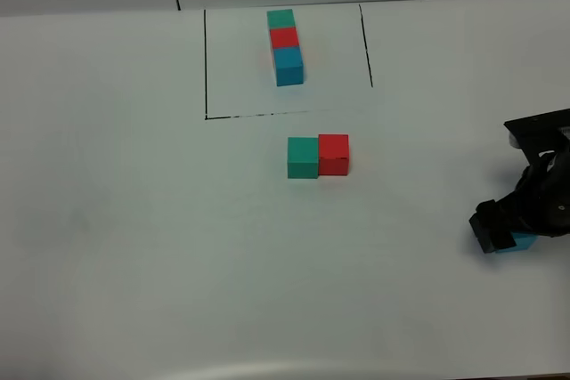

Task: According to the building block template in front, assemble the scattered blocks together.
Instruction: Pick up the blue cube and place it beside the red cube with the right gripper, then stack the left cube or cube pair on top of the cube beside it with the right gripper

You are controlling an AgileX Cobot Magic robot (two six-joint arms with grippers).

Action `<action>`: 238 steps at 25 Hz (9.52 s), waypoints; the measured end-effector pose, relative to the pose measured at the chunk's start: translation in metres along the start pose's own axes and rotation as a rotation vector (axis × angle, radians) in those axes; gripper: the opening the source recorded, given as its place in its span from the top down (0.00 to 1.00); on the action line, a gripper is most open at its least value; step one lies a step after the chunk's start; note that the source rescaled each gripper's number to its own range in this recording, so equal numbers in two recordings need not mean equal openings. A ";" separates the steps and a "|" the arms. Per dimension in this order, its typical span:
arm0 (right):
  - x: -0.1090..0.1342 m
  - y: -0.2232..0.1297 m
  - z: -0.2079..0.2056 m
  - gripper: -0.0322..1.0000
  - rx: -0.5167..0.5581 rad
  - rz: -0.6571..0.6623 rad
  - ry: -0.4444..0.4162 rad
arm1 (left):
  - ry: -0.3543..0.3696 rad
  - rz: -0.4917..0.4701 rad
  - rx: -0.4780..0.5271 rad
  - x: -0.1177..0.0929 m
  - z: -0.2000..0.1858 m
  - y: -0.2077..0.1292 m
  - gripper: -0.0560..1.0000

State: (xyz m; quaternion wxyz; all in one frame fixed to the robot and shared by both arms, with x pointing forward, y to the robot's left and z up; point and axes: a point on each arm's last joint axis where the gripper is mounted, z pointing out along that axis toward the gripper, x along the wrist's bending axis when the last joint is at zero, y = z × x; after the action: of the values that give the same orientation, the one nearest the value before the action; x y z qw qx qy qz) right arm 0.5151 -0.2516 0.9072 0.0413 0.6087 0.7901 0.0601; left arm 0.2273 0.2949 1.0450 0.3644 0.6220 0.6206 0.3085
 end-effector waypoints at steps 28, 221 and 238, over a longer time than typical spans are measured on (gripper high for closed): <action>0.098 0.133 0.004 0.95 0.041 -1.295 -0.017 | 0.000 0.000 0.000 0.000 0.000 0.000 0.59; 0.175 0.158 -0.014 0.95 -0.120 -0.864 0.112 | 0.000 0.000 0.000 0.000 0.000 0.000 0.59; 0.198 0.143 -0.003 0.95 -0.002 0.061 0.053 | 0.000 0.000 0.000 0.000 0.000 0.000 0.59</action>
State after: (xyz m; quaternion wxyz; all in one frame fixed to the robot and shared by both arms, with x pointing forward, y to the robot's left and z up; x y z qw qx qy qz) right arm 0.6013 -0.0239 0.9322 0.0190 0.6308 0.7718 0.0783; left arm 0.2273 0.2949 1.0450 0.3644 0.6220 0.6206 0.3085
